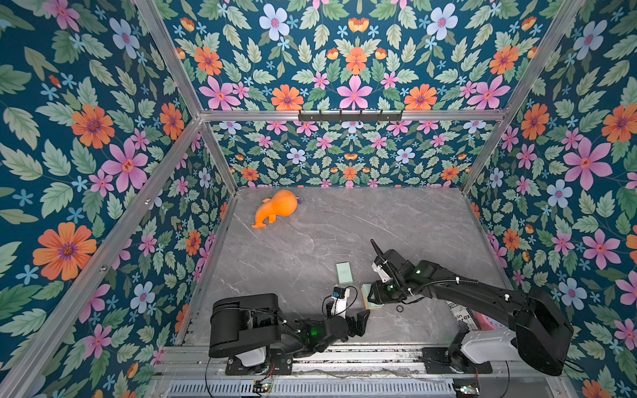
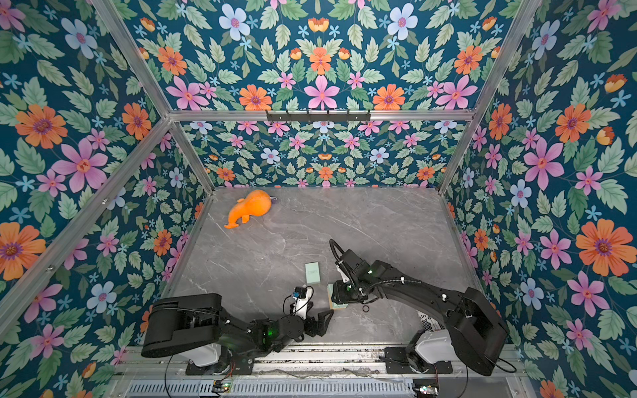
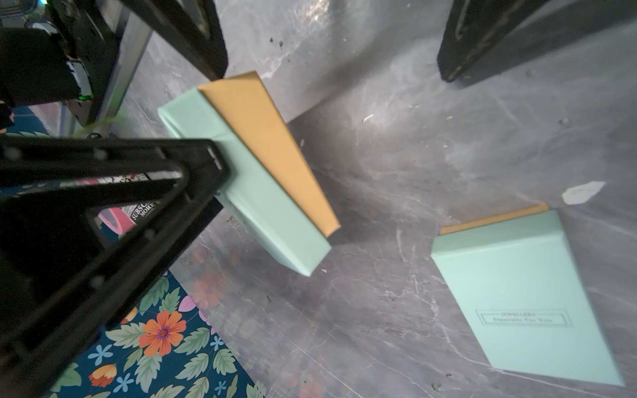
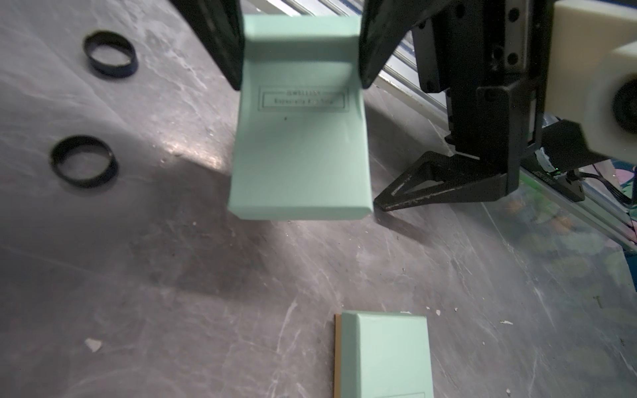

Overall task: Take the rings out of the lift-off lid box
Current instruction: Close the lid on the jewelry box, then pick up the jewelry box from the center of the board.

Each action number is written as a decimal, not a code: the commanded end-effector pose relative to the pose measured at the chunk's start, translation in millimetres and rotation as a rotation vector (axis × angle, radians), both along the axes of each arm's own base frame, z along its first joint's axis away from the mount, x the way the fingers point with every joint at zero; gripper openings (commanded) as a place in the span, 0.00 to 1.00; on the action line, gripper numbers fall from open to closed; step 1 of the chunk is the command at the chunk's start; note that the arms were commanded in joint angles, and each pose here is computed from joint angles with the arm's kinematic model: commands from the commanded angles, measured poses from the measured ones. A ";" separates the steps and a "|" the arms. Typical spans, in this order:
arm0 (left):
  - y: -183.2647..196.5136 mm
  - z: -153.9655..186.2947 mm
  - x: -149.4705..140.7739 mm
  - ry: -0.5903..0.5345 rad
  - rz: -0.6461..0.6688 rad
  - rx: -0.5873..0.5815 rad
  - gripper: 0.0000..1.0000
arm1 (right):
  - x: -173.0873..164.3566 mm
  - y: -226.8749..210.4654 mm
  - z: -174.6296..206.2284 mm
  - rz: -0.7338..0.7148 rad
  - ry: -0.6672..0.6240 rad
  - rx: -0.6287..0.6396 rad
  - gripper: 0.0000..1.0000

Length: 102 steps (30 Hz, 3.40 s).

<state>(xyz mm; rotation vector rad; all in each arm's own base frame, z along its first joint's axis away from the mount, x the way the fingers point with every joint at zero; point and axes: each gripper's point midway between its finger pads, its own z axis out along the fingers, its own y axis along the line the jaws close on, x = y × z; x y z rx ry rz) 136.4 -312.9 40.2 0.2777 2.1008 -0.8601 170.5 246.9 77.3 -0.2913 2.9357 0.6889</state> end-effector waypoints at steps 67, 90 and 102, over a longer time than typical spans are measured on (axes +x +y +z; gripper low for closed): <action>150.1 83.5 26.9 -0.096 0.462 0.127 0.99 | -12.4 -3.5 -55.2 0.041 0.014 -0.264 0.12; 187.6 120.1 67.9 -0.030 0.556 0.232 0.99 | 95.3 70.6 12.6 0.136 -0.119 -0.247 0.75; 188.0 120.8 84.8 -0.031 0.579 0.267 0.99 | 116.4 80.5 -25.8 0.122 -0.091 -0.395 0.83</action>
